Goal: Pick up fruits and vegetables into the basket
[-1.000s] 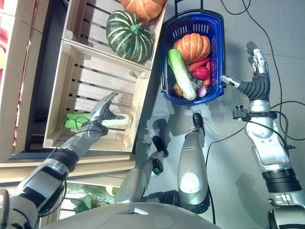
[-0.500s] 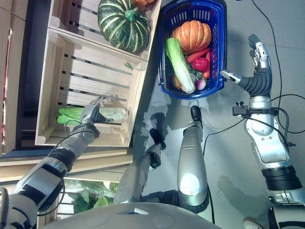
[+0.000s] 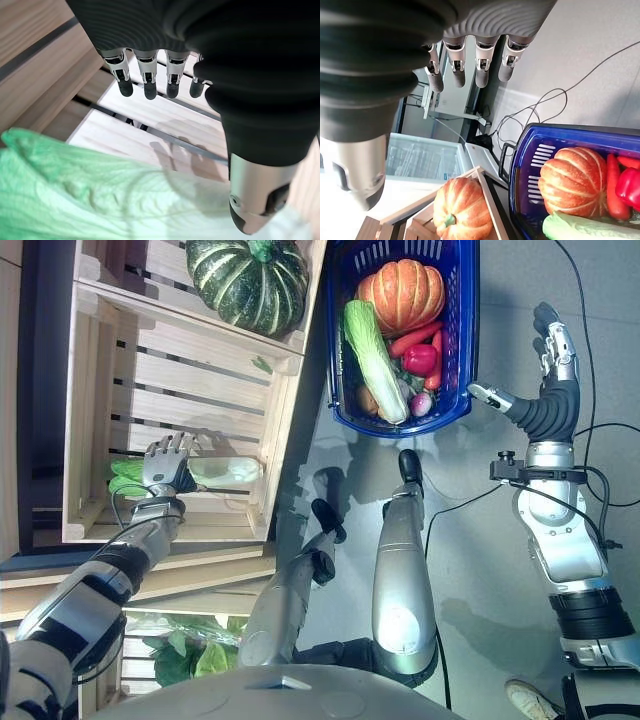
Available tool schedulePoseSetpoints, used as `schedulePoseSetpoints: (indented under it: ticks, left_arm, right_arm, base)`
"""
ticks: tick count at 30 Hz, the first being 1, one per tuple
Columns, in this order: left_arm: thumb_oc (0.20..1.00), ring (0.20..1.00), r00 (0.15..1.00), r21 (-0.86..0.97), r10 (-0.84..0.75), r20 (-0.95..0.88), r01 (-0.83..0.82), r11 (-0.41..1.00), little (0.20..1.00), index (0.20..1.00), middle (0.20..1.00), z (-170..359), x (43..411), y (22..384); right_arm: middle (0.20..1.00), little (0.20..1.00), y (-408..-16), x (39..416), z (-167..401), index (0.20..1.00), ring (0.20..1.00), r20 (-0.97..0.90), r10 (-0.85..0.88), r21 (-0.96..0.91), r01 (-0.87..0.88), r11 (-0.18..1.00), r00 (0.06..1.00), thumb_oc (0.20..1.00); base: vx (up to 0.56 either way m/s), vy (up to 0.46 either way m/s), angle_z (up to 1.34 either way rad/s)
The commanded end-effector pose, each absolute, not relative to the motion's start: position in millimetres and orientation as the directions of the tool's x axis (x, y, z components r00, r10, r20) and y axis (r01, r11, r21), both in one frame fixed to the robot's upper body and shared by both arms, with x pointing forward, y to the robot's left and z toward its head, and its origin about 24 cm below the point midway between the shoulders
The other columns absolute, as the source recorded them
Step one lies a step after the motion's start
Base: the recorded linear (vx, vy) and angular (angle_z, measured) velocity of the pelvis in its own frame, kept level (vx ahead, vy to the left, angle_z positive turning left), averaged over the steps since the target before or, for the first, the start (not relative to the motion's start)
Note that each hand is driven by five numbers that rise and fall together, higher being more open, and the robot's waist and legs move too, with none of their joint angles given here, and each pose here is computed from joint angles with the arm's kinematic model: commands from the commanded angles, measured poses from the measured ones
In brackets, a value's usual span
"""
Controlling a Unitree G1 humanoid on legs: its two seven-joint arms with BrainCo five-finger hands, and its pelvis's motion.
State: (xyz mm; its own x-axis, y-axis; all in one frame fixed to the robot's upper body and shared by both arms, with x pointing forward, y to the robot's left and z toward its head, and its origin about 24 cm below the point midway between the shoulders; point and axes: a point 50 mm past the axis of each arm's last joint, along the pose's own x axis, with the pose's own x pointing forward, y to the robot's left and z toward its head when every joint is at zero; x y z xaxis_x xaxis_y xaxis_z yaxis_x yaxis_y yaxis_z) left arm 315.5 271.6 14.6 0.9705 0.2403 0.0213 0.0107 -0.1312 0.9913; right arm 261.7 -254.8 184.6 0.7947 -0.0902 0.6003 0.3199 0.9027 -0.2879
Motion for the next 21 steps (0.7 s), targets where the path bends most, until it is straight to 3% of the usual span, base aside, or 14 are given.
schedulePoseSetpoints:
  ticks: [1,21]
  left_arm:
    - [1.0,1.0,0.923,0.951,0.38,0.057,0.066,-0.302,1.0,1.0,1.0,23.8,298.2,322.2]
    - [1.0,1.0,0.857,0.914,0.515,0.002,0.207,-0.35,1.0,1.0,1.0,21.5,296.1,332.5]
  right_arm:
    - [1.0,1.0,-247.6,249.7,203.9,1.0,1.0,0.705,-0.05,-0.243,0.307,0.92,0.708,1.0]
    - [1.0,1.0,-238.1,255.6,215.0,1.0,1.0,0.747,-0.046,-0.205,0.295,0.933,0.663,1.0]
  base:
    - [0.01,-0.005,-0.07]
    - [0.0,0.002,-0.03]
